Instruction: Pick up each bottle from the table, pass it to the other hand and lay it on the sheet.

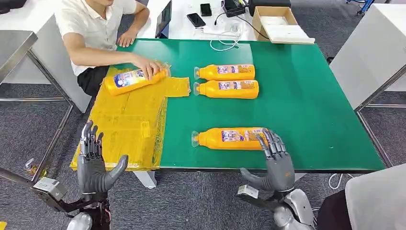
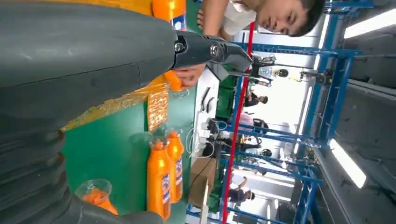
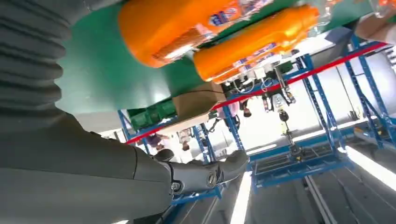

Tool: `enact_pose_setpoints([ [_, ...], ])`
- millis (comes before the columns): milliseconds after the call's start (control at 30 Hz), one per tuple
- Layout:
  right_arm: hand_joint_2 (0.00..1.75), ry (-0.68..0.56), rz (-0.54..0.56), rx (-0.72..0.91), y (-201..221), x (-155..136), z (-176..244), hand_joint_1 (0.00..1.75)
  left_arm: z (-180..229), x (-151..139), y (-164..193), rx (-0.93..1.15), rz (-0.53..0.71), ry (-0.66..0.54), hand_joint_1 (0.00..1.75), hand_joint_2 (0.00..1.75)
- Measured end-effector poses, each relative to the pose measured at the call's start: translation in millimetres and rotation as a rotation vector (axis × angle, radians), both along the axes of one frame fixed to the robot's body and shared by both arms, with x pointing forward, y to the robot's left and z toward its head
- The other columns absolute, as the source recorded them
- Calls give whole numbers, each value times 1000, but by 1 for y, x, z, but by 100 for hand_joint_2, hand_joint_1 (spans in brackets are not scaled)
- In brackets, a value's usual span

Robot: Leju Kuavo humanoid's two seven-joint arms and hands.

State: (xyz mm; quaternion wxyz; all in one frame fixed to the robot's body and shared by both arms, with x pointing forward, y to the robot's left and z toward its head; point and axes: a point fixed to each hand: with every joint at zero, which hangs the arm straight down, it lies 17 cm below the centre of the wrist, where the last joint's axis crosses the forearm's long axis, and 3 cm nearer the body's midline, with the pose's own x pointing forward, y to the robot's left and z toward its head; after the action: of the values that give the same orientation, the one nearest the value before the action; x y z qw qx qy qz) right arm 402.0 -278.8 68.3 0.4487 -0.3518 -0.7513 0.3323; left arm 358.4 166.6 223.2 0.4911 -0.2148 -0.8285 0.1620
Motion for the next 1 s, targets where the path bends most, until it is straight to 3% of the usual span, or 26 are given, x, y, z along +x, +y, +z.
enact_pose_setpoints([
  [467, 175, 5, -24, 14, -9, 1, -1, 0, 10, -7, -8, 48, -5, -50, 0, 175],
  [767, 175, 84, -32, -1, -12, 29, -11, 0, 19, -13, -25, 140, -7, -105, 0, 175],
  [1000, 175, 203, -50, -16, -17, 77, -29, 0, 22, -7, -55, 163, -95, -129, 0, 175],
])
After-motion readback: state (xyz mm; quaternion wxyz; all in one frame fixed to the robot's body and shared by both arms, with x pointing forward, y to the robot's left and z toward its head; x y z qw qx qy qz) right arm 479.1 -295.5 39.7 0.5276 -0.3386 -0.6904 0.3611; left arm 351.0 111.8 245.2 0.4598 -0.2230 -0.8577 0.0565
